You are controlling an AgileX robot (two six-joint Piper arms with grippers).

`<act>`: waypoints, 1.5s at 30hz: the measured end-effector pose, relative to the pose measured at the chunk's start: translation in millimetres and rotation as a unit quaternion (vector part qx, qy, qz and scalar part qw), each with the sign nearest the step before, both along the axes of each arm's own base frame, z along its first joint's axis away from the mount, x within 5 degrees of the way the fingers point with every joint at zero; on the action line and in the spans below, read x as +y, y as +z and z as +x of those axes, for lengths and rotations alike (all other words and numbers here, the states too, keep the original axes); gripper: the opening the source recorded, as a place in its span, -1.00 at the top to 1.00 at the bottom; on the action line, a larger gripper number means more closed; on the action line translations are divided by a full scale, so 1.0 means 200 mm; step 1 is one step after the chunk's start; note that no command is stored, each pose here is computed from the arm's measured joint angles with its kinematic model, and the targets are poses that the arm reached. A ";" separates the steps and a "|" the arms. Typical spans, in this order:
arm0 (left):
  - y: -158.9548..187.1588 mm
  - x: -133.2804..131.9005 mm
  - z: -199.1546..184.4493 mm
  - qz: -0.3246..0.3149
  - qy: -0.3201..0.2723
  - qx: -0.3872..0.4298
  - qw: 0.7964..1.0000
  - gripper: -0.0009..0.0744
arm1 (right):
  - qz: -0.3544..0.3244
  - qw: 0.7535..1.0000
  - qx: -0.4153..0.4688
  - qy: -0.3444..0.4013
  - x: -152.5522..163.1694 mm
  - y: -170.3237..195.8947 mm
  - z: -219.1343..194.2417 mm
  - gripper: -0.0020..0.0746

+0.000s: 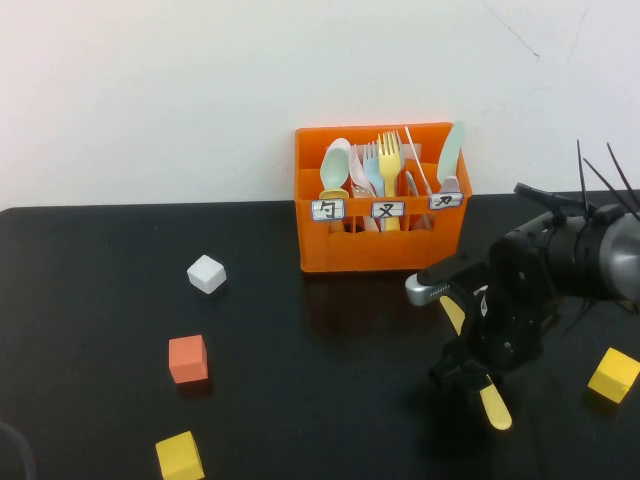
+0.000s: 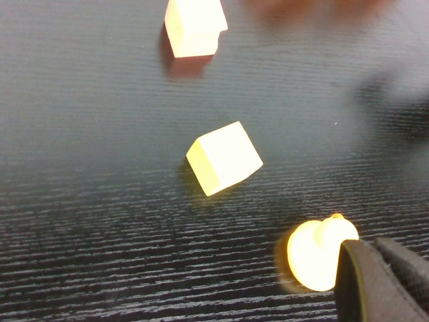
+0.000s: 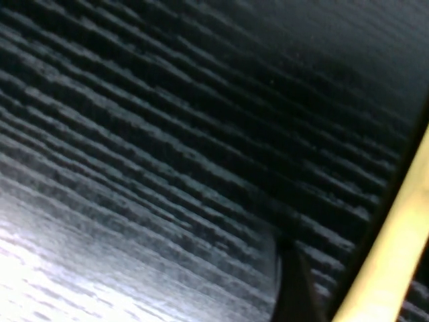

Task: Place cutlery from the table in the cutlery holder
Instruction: Pick up the knife, then place the knife on the box

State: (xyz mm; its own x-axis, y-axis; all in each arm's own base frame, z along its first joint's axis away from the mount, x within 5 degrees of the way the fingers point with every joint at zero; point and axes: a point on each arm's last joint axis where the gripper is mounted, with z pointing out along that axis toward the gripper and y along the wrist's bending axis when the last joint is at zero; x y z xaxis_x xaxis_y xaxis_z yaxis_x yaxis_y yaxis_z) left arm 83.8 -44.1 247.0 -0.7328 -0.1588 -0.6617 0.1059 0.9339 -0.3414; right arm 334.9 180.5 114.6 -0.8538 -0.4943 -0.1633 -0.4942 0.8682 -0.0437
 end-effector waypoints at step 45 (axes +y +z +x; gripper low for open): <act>0.01 -0.01 0.01 -0.009 -0.004 -0.016 1.000 0.98 | 0.160 0.944 -0.269 0.109 -0.01 0.89 -0.13 0.59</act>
